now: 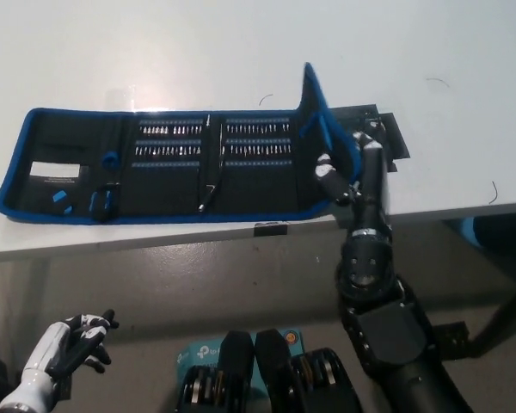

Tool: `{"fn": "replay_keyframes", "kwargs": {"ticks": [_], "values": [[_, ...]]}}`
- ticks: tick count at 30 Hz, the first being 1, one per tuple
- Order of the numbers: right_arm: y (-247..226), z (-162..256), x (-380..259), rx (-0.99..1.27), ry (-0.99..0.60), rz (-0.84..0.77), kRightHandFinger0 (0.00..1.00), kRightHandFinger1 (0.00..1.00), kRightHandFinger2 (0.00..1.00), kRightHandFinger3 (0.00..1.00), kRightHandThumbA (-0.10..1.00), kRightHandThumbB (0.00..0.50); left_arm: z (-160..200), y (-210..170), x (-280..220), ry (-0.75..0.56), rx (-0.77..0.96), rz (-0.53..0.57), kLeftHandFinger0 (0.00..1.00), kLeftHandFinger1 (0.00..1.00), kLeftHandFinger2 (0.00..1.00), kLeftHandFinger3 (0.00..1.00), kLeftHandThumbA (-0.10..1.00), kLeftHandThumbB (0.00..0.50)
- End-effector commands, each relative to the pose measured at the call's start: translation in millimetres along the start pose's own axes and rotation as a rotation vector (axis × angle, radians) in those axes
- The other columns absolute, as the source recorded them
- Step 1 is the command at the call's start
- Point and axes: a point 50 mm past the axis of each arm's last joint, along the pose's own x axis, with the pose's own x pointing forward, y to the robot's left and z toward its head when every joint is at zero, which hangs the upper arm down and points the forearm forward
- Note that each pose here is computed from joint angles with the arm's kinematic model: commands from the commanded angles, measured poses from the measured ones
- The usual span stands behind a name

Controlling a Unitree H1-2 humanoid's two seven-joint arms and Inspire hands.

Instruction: The robot uses its right hand to lift an edge of the toolkit kept in middle of the desk and make one fold in it

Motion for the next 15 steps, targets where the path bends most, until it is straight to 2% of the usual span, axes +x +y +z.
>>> {"fn": "replay_keyframes", "kwargs": {"ticks": [1,2,4,5,6,9,10,11,12,13,15], "values": [[21,57,14,-0.125,-0.153,0.073,0.00,0.00,0.02,0.23,-0.10,0.023,8,6,-4,-0.035,0.025,0.000,0.37,0.33,0.22,0.48,0.63,0.048],[26,59,13,-0.143,-0.161,0.080,0.00,0.00,0.00,0.26,-0.10,0.039,8,6,-5,-0.038,0.020,-0.001,0.37,0.33,0.22,0.48,0.63,0.050],[36,63,11,-0.232,-0.164,0.110,0.00,0.00,0.04,0.36,-0.10,0.069,9,6,-5,-0.031,0.028,-0.001,0.38,0.34,0.23,0.48,0.64,0.047],[41,65,9,-0.266,-0.179,0.124,0.00,0.00,0.00,0.39,-0.10,0.097,9,6,-5,-0.031,0.033,-0.002,0.38,0.34,0.22,0.48,0.64,0.041],[46,68,7,-0.305,-0.172,0.152,0.00,0.00,0.01,0.44,-0.10,0.093,9,6,-5,-0.035,0.031,-0.003,0.38,0.34,0.22,0.48,0.64,0.044],[62,74,1,-0.414,-0.186,0.227,0.00,0.00,0.03,0.49,-0.10,0.124,11,4,-2,-0.033,0.036,-0.008,0.40,0.34,0.23,0.50,0.65,0.055],[62,74,0,-0.423,-0.184,0.230,0.00,0.00,0.03,0.51,-0.10,0.125,12,4,-2,-0.034,0.037,-0.011,0.40,0.34,0.23,0.51,0.66,0.055],[67,73,-3,-0.450,-0.199,0.238,0.00,0.00,0.00,0.47,-0.10,0.133,12,4,-1,-0.034,0.035,-0.011,0.40,0.34,0.23,0.50,0.65,0.047],[69,71,-5,-0.478,-0.202,0.248,0.00,0.00,0.00,0.48,-0.10,0.131,12,3,0,-0.038,0.039,-0.013,0.40,0.34,0.23,0.50,0.65,0.046],[73,69,-8,-0.510,-0.212,0.268,0.00,0.00,0.03,0.48,-0.10,0.140,13,3,-1,-0.041,0.046,-0.017,0.41,0.35,0.24,0.49,0.65,0.063],[78,60,-16,-0.575,-0.215,0.310,0.00,0.00,0.00,0.59,-0.10,0.100,15,2,-1,-0.036,0.042,-0.017,0.41,0.35,0.23,0.49,0.66,0.094]]}}
